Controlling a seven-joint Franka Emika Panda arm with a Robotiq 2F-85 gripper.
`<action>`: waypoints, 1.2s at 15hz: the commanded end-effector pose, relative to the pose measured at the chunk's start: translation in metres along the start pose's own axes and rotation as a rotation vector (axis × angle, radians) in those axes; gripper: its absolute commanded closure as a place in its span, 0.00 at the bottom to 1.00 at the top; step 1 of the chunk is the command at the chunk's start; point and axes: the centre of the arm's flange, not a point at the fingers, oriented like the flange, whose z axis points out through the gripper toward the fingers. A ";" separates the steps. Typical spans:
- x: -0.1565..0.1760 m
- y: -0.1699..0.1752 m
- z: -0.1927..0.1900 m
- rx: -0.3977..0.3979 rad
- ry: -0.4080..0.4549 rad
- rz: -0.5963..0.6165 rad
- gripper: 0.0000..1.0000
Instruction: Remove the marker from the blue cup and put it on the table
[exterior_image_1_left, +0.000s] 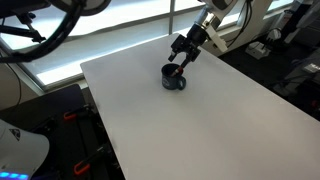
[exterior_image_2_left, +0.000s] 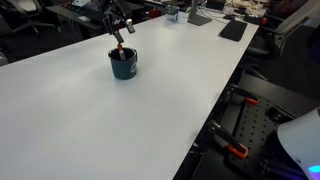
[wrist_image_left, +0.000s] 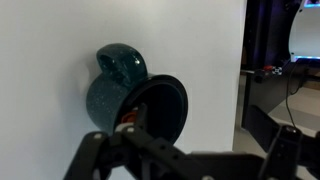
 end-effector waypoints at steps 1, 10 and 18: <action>0.003 0.003 0.004 0.009 -0.008 -0.011 0.00; -0.003 -0.002 -0.009 -0.012 -0.023 0.007 0.00; -0.021 -0.007 -0.046 -0.073 -0.067 0.021 0.00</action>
